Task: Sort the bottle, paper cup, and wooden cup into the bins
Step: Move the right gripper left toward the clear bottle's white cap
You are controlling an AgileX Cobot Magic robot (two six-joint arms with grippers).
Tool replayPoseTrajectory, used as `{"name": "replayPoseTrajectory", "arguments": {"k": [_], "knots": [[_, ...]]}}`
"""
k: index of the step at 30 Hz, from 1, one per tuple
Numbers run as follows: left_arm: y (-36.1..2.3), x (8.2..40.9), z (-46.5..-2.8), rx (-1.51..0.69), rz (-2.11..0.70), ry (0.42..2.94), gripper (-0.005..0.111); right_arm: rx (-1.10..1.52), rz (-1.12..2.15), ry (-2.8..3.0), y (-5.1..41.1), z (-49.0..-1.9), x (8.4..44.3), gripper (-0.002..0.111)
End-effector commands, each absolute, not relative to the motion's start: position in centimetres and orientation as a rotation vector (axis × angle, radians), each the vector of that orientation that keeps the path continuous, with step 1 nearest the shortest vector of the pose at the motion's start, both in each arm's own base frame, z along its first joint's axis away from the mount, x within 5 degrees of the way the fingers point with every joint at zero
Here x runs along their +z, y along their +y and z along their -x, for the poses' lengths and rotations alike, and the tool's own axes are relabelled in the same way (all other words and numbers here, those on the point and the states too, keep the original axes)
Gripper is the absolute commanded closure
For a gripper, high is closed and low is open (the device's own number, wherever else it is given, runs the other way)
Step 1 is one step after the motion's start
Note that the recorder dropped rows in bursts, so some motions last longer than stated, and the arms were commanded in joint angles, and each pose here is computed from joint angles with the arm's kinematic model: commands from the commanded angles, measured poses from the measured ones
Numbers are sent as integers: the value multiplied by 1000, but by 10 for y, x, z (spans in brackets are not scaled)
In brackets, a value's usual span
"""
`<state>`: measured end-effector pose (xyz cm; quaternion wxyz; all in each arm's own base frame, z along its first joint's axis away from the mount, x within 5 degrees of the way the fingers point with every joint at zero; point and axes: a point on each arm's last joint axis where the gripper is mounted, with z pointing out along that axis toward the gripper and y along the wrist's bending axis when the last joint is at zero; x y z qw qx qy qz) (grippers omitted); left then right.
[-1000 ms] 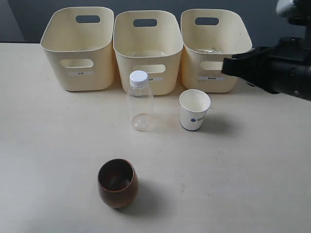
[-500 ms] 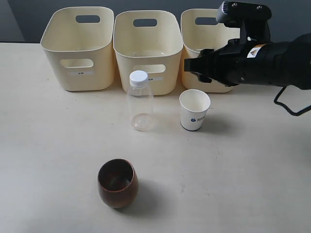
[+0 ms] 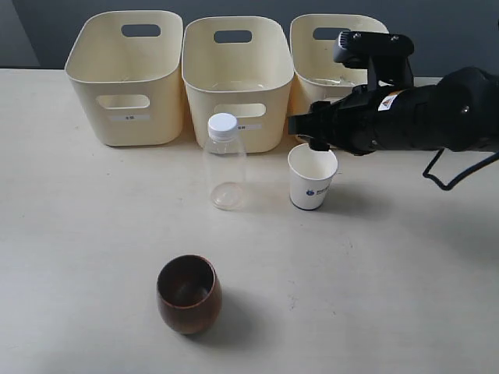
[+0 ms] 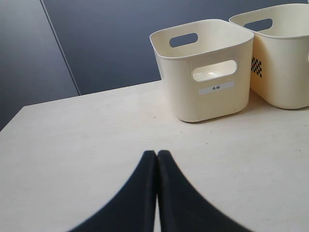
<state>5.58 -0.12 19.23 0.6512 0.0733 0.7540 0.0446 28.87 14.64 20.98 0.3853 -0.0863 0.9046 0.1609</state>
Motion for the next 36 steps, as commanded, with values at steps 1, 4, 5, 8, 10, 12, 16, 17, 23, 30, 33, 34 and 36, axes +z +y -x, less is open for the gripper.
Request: {"name": "replayPoseTrajectory", "arguments": {"k": [1, 4, 5, 8, 10, 12, 16, 17, 23, 30, 33, 34, 36], "knots": [[-1, 192, -56, 95, -165, 1708, 107, 413, 244, 2258, 155, -293, 214, 50], [-1, 192, -56, 95, -165, 1708, 107, 429, 347, 2202, 174, -289, 222, 50], [-1, 192, -56, 95, -165, 1708, 107, 435, 419, 2173, 185, -285, 227, 50], [-1, 192, -56, 95, -165, 1708, 107, 458, 512, 2050, 207, -278, 238, 50], [-1, 192, -56, 95, -165, 1708, 107, 480, 530, 2000, 219, -274, 239, 50], [-1, 192, -56, 95, -165, 1708, 107, 476, 554, 1986, 225, -274, 231, 50], [-1, 192, -56, 95, -165, 1708, 107, 458, 557, 2002, 230, -281, 213, 50], [-1, 192, -56, 95, -165, 1708, 107, 455, 558, 2001, 231, -283, 211, 50], [-1, 192, -56, 95, -165, 1708, 107, 467, 535, 2006, 237, -290, 207, 50], [-1, 192, -56, 95, -165, 1708, 107, 477, 522, 1987, 240, -293, 210, 50], [-1, 192, -56, 95, -165, 1708, 107, 481, 517, 1991, 240, -293, 210, 50], [-1, 192, -56, 95, -165, 1708, 107, 484, 522, 1990, 241, -291, 210, 50], [-1, 192, -56, 95, -165, 1708, 107, 492, 535, 1988, 245, -288, 210, 50]]}}
